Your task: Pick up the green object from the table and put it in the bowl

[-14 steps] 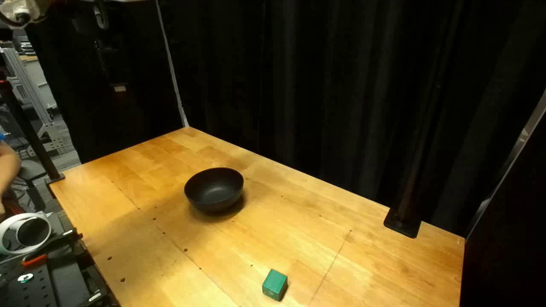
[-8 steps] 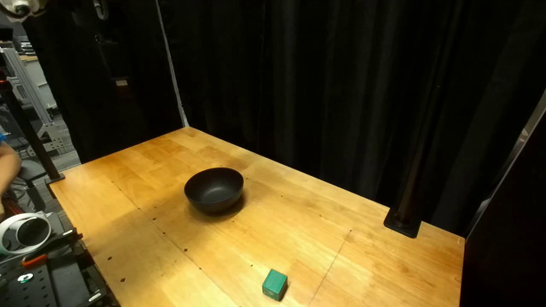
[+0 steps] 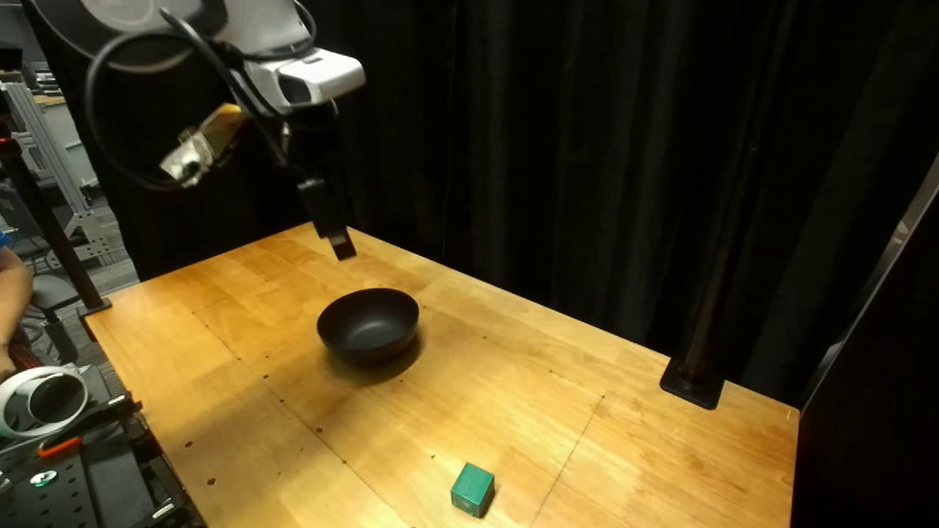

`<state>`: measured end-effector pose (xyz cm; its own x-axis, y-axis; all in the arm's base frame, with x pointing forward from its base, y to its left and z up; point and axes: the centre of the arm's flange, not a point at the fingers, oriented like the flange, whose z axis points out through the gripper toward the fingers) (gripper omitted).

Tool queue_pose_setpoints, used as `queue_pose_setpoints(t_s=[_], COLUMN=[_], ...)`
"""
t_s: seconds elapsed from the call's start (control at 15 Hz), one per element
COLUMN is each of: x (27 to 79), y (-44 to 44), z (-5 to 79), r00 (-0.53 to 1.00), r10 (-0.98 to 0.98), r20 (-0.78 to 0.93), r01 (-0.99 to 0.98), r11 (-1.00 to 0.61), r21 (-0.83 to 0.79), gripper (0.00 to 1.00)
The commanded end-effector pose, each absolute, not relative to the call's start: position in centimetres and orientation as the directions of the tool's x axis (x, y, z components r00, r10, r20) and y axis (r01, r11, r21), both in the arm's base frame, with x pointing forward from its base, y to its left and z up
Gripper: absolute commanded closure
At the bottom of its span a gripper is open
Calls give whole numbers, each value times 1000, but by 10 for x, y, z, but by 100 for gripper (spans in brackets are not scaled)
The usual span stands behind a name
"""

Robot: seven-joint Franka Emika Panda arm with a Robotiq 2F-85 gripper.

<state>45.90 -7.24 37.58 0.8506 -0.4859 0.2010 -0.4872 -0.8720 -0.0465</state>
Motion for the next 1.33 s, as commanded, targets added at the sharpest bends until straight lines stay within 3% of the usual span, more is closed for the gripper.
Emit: queue_pose_setpoints(t_s=[0.0, 0.47, 0.8, 1.07, 1.13, 1.2, 1.27], x=[503, 508, 506, 505, 504, 504, 503], y=[-144, -263, -291, -298, -300, -301, -303], z=[321, 228, 177, 148, 143, 140, 137], r00=[745, 445, 222, 139, 126, 116, 115], r10=[-621, -875, -966, -987, -989, -991, -991], r20=[244, 192, 135, 82, 75, 72, 69], r01=[-642, -895, -973, -985, -986, -987, -988], r11=[-766, -441, -211, -129, -117, -107, -107], r21=[10, 64, 95, 112, 121, 121, 110], gripper=[0, 0, 0, 0, 25, 26, 34])
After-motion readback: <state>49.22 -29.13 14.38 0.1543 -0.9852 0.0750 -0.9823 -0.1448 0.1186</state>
